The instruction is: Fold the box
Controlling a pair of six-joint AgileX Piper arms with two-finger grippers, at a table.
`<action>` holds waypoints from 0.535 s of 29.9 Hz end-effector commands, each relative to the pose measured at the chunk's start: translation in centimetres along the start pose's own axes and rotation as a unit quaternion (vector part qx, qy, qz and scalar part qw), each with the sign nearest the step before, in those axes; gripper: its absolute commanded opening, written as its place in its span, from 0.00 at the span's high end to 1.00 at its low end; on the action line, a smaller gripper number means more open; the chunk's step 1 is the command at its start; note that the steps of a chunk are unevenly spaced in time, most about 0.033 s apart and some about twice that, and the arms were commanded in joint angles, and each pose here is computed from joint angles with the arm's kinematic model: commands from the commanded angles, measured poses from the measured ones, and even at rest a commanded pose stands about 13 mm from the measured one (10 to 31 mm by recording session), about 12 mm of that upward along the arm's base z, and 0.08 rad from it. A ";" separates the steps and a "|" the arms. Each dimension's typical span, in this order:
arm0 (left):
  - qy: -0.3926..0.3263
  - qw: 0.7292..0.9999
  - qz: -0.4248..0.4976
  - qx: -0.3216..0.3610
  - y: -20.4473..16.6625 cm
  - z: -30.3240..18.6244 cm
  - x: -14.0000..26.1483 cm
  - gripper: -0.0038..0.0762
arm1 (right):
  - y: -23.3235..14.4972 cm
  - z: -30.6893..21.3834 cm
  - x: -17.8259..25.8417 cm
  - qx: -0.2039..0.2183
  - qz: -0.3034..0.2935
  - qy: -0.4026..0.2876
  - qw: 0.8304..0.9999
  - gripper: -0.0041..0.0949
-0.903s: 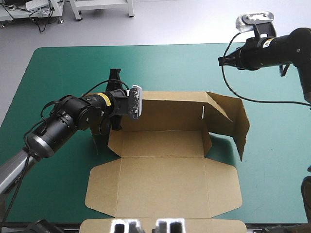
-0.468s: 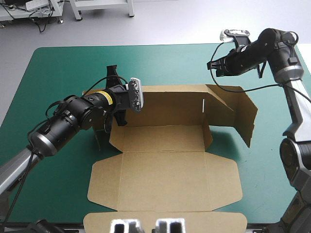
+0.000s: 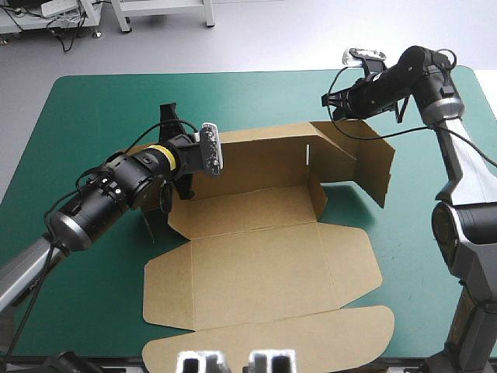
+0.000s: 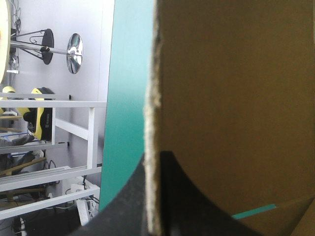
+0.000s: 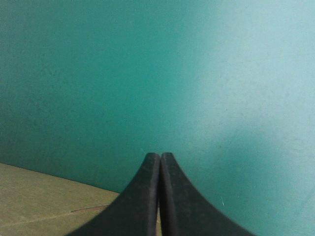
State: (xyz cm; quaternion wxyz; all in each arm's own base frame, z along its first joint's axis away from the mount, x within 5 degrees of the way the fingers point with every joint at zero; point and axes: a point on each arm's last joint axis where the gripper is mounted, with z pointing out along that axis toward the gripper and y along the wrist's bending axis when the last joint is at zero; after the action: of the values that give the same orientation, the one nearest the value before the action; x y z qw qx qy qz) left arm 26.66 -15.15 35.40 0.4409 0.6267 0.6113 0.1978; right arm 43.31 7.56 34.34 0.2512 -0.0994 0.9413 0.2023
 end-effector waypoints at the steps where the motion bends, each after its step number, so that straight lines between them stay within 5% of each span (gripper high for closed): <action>1: -0.031 0.998 0.020 -0.049 0.9 -1.3 -0.8 0.96 | 1.3 -3.3 -0.9 -0.014 -0.009 -0.054 0.998 0.98; 16: -0.006 0.997 0.052 -0.054 -1.6 -0.1 -0.2 0.96 | 1.5 -2.6 2.8 -0.041 -0.008 0.036 0.999 0.98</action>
State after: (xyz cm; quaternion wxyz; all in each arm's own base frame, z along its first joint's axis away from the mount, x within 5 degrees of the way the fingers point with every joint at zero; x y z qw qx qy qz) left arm 26.12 -15.60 32.94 0.4449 0.6462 0.5679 0.2488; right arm 41.69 7.73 31.56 0.1768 -0.1071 0.9525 0.2235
